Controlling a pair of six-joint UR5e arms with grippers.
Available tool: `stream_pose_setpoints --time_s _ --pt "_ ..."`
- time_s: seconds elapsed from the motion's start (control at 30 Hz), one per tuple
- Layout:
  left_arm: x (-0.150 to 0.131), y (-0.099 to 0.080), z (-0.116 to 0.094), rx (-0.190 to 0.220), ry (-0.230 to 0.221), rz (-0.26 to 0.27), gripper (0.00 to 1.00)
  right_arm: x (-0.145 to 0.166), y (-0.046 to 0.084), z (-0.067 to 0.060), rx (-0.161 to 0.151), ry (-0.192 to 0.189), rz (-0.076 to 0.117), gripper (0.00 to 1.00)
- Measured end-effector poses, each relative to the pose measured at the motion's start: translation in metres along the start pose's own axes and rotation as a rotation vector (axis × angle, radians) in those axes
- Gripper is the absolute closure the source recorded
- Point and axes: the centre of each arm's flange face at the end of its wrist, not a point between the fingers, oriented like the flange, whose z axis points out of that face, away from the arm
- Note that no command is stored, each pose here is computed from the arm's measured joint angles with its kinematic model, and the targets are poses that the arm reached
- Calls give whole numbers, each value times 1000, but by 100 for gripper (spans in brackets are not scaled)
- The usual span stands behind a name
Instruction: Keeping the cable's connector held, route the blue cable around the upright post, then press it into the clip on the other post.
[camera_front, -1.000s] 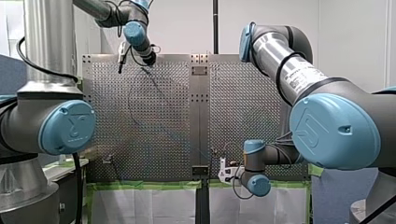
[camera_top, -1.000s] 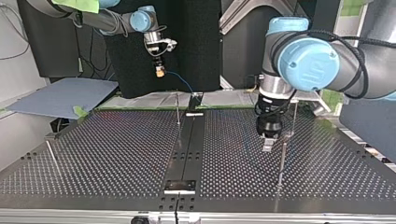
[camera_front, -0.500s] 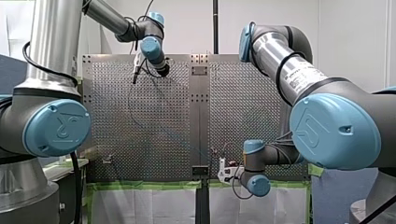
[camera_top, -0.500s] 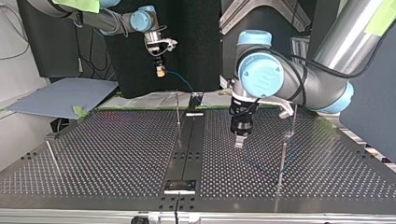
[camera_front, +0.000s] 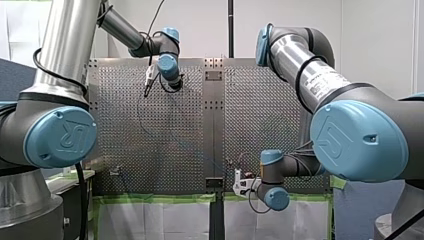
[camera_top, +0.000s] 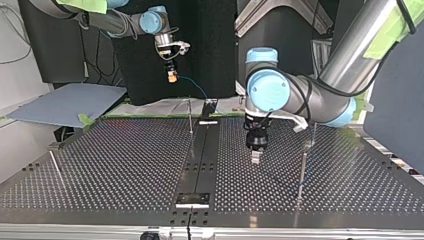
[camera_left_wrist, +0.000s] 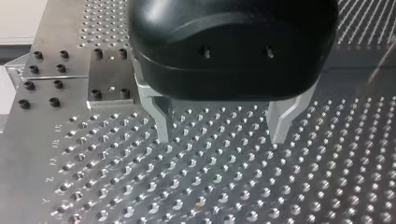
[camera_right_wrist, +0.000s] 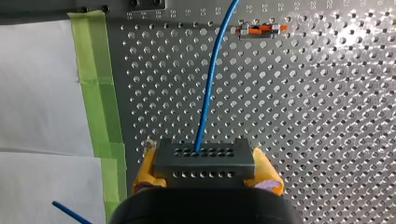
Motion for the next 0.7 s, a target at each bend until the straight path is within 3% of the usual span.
stream_pose_setpoints --time_s 0.13,0.33,0.7 --pt "3 -3 11 -26 -16 22 0 0 -1 0 8 1 1 100" --pt "21 -13 28 -67 1 76 0 0 -2 0 11 1 2 100" --pt "37 -8 43 -173 20 164 0 0 -3 -1 12 0 3 100"
